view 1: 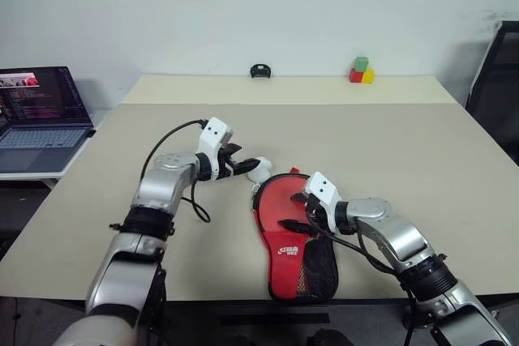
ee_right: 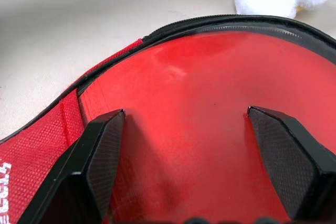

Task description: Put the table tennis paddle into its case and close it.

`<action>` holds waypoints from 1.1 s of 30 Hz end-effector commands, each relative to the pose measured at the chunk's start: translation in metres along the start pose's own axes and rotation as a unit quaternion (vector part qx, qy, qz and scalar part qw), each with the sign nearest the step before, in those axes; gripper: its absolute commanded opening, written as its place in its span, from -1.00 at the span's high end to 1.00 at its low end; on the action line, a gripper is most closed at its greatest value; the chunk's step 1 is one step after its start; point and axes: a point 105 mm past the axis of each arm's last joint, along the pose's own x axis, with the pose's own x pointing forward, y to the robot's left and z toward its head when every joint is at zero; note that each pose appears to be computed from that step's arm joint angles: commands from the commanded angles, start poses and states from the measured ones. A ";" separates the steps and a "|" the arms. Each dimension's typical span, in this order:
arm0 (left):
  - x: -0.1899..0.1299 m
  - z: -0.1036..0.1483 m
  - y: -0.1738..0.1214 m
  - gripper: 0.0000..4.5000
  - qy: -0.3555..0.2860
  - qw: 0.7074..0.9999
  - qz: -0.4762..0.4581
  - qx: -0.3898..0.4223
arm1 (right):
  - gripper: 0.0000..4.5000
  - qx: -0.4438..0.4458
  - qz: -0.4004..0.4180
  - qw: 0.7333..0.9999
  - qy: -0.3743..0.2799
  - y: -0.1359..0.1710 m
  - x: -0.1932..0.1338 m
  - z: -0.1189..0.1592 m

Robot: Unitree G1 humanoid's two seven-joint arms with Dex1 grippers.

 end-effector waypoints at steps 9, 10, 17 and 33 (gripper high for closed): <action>0.025 -0.022 -0.002 -0.77 0.071 0.997 -0.041 -0.003 | -0.80 0.032 -0.005 0.999 0.017 0.008 0.004 -0.016; 0.027 -0.025 -0.005 -0.77 0.076 0.996 -0.047 -0.003 | -0.80 0.033 -0.006 0.999 0.016 0.008 0.004 -0.016; 0.034 -0.030 -0.011 -0.04 0.078 0.995 -0.055 -0.001 | -0.82 0.035 -0.011 0.999 0.013 0.008 0.004 -0.015; 0.046 -0.006 -0.018 0.95 0.054 0.996 -0.054 0.047 | -0.82 0.077 -0.063 0.990 0.098 -0.010 -0.004 -0.052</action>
